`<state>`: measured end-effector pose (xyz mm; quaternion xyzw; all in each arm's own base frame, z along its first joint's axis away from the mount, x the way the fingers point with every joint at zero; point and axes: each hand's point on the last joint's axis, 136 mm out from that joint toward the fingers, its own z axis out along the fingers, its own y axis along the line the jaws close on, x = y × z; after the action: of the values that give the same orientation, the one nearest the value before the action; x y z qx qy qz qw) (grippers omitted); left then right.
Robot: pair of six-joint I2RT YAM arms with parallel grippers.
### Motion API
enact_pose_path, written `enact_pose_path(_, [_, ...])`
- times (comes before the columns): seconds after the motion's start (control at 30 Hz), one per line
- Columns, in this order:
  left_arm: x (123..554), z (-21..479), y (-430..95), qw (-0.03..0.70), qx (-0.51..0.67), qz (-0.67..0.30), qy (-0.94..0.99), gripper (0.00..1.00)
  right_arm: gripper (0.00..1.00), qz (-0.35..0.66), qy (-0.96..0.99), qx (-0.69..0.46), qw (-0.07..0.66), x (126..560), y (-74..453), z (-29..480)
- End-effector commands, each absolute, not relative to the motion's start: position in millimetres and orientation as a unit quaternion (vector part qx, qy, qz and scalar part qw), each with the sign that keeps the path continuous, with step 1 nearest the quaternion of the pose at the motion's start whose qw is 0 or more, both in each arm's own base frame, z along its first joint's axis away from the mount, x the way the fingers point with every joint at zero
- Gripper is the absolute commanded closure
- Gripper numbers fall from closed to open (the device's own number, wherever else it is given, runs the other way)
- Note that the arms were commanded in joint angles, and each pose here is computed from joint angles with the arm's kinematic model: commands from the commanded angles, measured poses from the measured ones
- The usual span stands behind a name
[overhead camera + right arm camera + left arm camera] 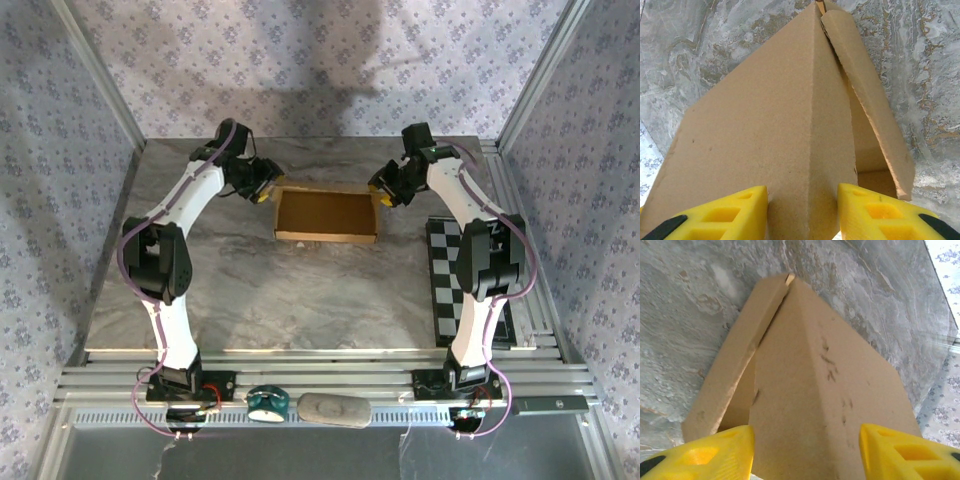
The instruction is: Fold the paper box
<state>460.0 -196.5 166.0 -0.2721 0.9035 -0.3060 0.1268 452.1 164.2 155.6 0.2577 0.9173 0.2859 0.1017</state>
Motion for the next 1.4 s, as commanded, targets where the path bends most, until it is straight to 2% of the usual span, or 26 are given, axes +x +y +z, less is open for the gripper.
enact_pose_path(0.0, [447.0, 168.2, -216.9, 0.105, -0.272, -0.339, 0.894, 0.49, 0.6, 0.274, 0.924, 0.249, 0.092, 451.1, 167.3, 144.8])
enact_pose_path(0.5, [429.8, 132.6, -210.2, 0.091, -0.27, -0.313, 0.906, 0.72, 0.64, 0.251, 0.936, 0.23, 0.089, 441.5, 163.6, 134.4])
enact_pose_path(0.6, [426.7, 124.6, -209.1, 0.088, -0.268, -0.304, 0.91, 0.75, 0.65, 0.237, 0.942, 0.224, 0.084, 436.8, 160.0, 126.2])
enact_pose_path(1.13, [400.2, 90.4, -198.0, 0.073, -0.226, -0.232, 0.943, 0.79, 0.7, 0.183, 0.963, 0.18, 0.077, 417.2, 151.0, 92.3])
enact_pose_path(1.37, [394.4, 88.3, -193.0, 0.078, -0.19, -0.181, 0.962, 0.75, 0.7, 0.156, 0.969, 0.173, 0.079, 412.1, 144.3, 86.1])
